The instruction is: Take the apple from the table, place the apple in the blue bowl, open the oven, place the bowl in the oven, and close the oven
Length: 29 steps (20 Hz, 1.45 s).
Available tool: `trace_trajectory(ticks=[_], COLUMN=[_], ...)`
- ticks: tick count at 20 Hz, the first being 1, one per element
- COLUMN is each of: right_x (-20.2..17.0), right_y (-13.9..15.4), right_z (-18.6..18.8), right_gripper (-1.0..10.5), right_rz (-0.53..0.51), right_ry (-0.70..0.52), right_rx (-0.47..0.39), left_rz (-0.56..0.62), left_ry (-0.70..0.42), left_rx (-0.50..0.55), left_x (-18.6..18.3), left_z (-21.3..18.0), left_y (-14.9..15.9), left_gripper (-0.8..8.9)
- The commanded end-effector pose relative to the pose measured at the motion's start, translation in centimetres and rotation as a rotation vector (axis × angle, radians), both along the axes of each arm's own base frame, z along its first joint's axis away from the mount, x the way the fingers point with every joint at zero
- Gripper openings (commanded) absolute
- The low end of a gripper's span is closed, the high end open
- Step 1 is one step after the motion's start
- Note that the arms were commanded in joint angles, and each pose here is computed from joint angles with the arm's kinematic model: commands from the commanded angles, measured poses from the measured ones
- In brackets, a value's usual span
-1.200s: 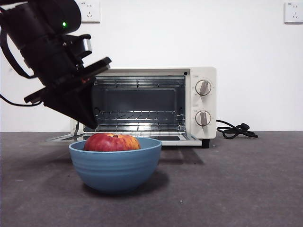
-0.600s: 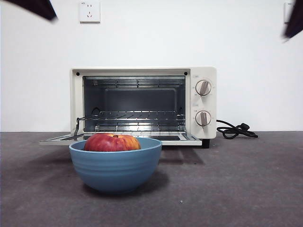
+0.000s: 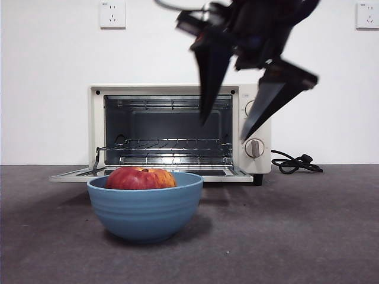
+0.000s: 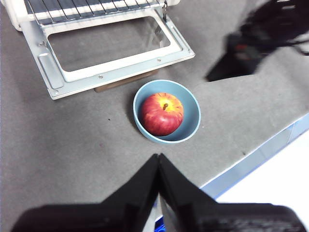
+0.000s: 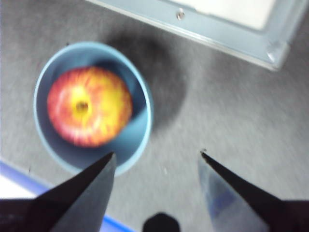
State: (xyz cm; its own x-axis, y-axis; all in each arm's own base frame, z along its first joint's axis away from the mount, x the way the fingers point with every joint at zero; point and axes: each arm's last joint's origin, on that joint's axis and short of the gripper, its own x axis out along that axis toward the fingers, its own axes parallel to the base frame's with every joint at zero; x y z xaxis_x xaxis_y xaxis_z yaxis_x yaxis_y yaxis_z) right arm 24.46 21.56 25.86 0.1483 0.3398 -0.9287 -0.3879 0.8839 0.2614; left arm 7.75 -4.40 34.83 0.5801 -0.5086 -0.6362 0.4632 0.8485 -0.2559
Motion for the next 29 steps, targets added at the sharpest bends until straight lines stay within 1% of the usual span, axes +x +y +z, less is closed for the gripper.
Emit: trace_trajectory(ticks=[1, 3, 9, 11, 12, 13, 16, 23, 25, 29], right_x=[0.8, 1.2, 1.9, 2.0, 2.0, 2.0, 2.0, 2.2, 2.2, 2.2], right_y=[0.9, 1.3, 2.5, 2.8, 2.9, 3.0, 3.1, 3.8, 4.0, 4.2], right_z=[-1.3, -2.5, -4.2, -4.3, -4.3, -4.3, -4.4, -6.5, -6.7, -6.4], right_gripper=[2.8, 2.8, 2.8, 1.9, 1.8, 1.9, 1.9, 1.8, -0.1, -0.1], right_rz=[-0.004, -0.004, -0.008, -0.012, -0.015, -0.017, -0.031, -0.015, -0.016, -0.033], right_ry=[0.029, 0.05, 0.049, 0.03, 0.024, 0.022, -0.004, 0.044, 0.04, 0.028], right_rx=[-0.029, -0.049, -0.042, -0.046, -0.038, -0.033, -0.059, -0.096, -0.097, -0.075], left_rz=[0.013, 0.013, 0.013, 0.013, 0.013, 0.013, 0.013, 0.012, 0.012, 0.011], left_ry=[-0.009, -0.024, -0.024, -0.024, -0.024, -0.025, -0.025, -0.025, -0.025, -0.021], left_rx=[-0.019, -0.027, -0.027, -0.027, -0.027, -0.027, -0.028, -0.027, -0.027, -0.022], left_x=[-0.5, -0.9, -1.1, -1.1, -1.1, -1.1, -1.1, -1.1, -1.1, -1.1], left_z=[0.0, 0.1, 0.1, 0.1, 0.1, 0.1, 0.1, 0.1, 0.1, 0.1], left_y=[0.2, 0.4, 0.5, 0.5, 0.5, 0.5, 0.5, 0.5, 0.5, 0.5], left_gripper=[-0.05, -0.06, -0.05, -0.06, -0.05, -0.05, -0.05, -0.05, -0.05, -0.05])
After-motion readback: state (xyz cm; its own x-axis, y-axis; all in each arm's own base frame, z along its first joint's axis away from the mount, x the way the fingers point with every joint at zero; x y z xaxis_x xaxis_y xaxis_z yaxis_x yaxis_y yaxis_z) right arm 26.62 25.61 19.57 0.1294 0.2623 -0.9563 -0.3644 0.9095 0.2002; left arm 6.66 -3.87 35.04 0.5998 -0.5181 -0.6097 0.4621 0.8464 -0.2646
